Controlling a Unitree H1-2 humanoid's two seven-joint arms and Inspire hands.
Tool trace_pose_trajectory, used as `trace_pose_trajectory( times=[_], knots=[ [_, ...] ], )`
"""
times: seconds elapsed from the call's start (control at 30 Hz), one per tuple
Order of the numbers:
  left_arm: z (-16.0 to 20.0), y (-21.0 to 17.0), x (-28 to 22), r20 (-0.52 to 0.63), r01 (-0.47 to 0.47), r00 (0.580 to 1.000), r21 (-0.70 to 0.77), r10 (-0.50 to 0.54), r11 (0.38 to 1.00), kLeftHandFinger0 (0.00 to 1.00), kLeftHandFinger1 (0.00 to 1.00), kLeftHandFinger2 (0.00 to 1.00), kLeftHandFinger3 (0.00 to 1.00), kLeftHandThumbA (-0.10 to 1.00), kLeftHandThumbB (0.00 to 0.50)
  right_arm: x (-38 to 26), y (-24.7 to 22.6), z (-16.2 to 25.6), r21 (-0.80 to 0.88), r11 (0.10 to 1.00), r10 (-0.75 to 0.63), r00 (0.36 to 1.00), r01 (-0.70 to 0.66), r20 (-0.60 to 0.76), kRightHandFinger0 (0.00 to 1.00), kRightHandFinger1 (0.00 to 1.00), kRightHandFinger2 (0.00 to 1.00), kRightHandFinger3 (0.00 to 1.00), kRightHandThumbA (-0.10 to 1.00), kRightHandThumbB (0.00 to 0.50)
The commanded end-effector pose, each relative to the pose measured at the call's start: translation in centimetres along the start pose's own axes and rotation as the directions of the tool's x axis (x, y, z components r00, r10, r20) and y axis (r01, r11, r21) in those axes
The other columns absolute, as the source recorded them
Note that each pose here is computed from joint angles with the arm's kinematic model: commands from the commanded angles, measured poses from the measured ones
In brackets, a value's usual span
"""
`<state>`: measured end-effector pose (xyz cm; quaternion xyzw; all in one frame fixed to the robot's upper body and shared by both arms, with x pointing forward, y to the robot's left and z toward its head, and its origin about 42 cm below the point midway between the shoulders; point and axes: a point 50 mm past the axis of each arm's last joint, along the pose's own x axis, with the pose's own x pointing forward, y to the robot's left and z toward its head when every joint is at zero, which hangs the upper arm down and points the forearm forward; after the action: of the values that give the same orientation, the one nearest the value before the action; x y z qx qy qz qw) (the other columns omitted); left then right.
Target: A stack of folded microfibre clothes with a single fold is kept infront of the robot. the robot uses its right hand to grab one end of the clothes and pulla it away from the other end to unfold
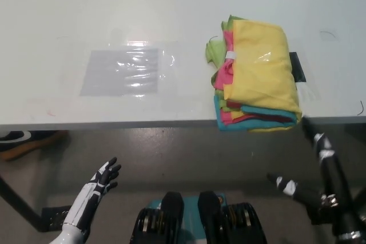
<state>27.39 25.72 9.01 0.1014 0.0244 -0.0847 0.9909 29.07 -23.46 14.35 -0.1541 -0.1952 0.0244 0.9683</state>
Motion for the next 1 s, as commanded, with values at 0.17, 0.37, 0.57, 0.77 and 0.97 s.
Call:
trace_pose_trajectory(
  times=[0.17,0.37,0.57,0.77,0.97],
  knots=[
    [1.0,0.4,0.3,0.068,0.051,0.996,0.042,-0.054,0.998,1.00,1.00,1.00,1.00,1.00,0.151,8.2,-2.3,9.7,-0.208,0.970,-0.082,0.971,0.130,0.227,1.00,1.00,1.00,1.00,1.00,0.355],
    [0.9,0.5,0.4,0.064,0.049,0.997,0.048,-0.052,0.998,1.00,1.00,1.00,1.00,1.00,0.141,12.3,-1.3,13.3,-0.201,0.975,-0.048,0.977,0.091,0.208,1.00,1.00,1.00,1.00,1.00,0.328],
    [1.0,0.6,0.6,0.066,0.048,0.997,0.042,-0.050,0.998,1.00,1.00,1.00,1.00,1.00,0.163,16.4,0.7,14.0,-0.234,0.972,0.015,0.973,0.040,0.229,1.00,1.00,1.00,1.00,1.00,0.262],
    [1.2,0.5,0.7,0.067,0.046,0.997,0.047,-0.049,0.998,1.00,1.00,1.00,1.00,1.00,0.151,18.9,3.2,13.2,-0.219,0.976,0.048,0.988,-0.014,0.150,1.00,1.00,1.00,1.00,1.00,0.300],
    [1.6,0.7,0.9,0.063,0.036,0.997,0.051,-0.039,0.998,1.00,1.00,1.00,1.00,1.00,0.165,19.3,4.4,12.3,-0.215,0.976,0.060,0.992,-0.035,0.111,1.00,1.00,1.00,1.00,1.00,0.291]
  ],
)
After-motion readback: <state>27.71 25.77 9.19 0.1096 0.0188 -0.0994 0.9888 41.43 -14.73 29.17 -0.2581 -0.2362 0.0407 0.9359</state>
